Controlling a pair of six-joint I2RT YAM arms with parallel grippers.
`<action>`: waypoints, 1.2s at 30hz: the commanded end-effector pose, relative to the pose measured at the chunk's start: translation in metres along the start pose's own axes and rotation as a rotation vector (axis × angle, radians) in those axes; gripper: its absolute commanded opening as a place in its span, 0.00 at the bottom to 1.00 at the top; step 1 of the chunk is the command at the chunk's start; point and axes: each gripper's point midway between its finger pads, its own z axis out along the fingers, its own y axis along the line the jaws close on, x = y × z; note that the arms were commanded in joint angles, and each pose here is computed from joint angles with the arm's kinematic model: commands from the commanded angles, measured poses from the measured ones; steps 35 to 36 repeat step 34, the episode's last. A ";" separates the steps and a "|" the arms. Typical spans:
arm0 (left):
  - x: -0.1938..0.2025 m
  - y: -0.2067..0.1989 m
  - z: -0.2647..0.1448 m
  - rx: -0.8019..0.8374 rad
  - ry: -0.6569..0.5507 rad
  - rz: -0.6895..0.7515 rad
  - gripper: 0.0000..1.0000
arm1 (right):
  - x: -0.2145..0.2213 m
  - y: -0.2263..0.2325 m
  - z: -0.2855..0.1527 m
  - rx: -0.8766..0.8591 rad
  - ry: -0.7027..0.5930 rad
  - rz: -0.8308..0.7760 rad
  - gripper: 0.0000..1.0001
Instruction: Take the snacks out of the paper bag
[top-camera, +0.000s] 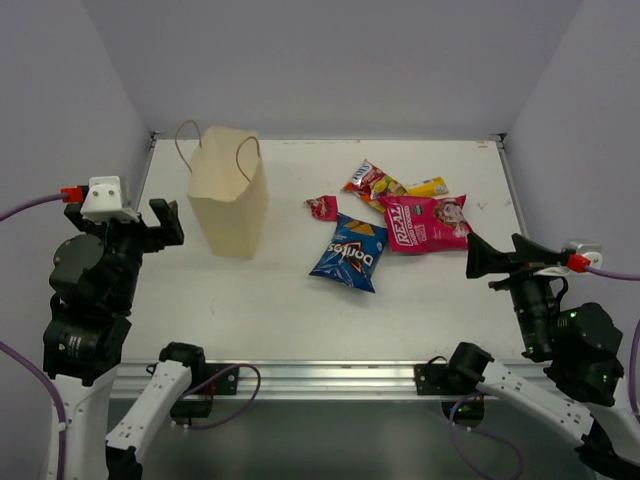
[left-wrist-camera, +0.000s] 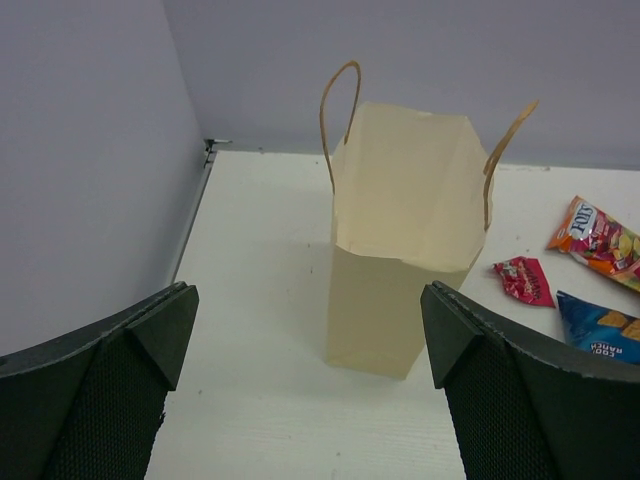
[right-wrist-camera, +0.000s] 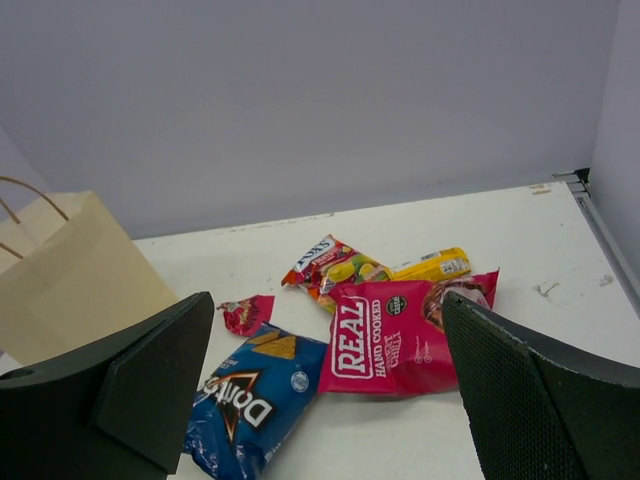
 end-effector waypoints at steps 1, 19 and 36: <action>0.004 0.004 0.004 -0.020 0.008 0.036 1.00 | -0.004 -0.011 -0.003 0.042 -0.038 0.023 0.99; 0.009 -0.006 0.013 0.021 0.012 0.027 1.00 | -0.002 -0.036 -0.017 0.084 -0.079 0.033 0.99; 0.016 -0.012 0.020 0.044 0.023 0.021 1.00 | -0.001 -0.031 -0.016 0.057 -0.075 0.027 0.99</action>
